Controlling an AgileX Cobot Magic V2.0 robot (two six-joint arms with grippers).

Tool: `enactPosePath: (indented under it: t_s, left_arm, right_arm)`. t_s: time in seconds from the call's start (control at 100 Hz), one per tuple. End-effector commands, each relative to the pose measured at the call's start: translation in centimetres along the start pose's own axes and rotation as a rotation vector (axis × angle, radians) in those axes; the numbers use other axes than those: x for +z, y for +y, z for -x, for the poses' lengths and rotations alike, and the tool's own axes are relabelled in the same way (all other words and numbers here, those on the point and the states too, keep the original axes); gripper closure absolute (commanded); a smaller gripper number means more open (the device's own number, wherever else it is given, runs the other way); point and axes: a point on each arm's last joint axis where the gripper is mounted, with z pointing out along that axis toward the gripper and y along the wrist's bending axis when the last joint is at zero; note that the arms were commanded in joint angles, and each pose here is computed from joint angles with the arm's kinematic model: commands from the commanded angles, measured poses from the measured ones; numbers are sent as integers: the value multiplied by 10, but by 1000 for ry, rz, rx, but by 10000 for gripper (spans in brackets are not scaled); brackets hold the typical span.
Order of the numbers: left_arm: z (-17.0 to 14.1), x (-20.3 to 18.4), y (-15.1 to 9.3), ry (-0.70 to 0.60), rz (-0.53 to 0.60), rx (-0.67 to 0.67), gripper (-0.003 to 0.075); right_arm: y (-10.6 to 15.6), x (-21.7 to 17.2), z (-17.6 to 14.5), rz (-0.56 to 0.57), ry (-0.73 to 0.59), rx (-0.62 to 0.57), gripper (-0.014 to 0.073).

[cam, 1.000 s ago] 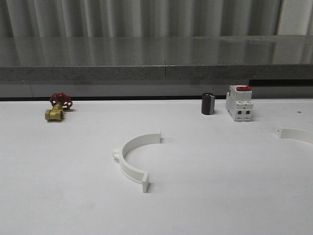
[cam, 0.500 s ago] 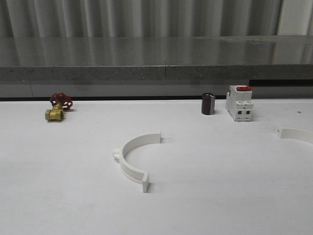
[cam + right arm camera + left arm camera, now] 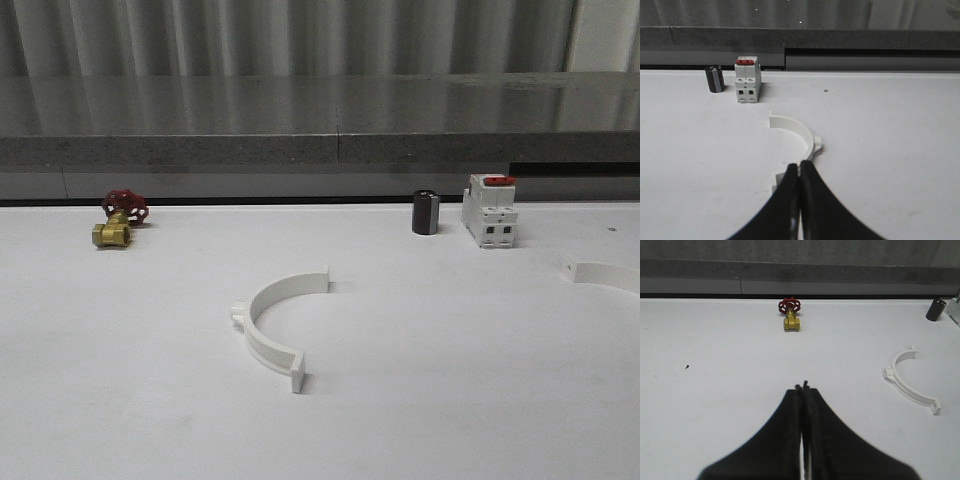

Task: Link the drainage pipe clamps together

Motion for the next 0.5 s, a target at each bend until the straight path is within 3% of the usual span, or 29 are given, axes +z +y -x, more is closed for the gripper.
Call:
enactPosePath:
  t_s: [0.0, 0.38, 0.49]
  left_arm:
    - [13, -3, -2, -81, -10, -14, 740]
    - [13, -3, -2, -79, -10, -15, 740]
    - [13, -3, -2, -79, -10, -15, 740]
  right_arm:
    - [0, -3, 16, -5, -147, -5, 663]
    - [0, -4, 19, -5, -174, -5, 663]
    - [0, -6, 24, -4, -117, -5, 663]
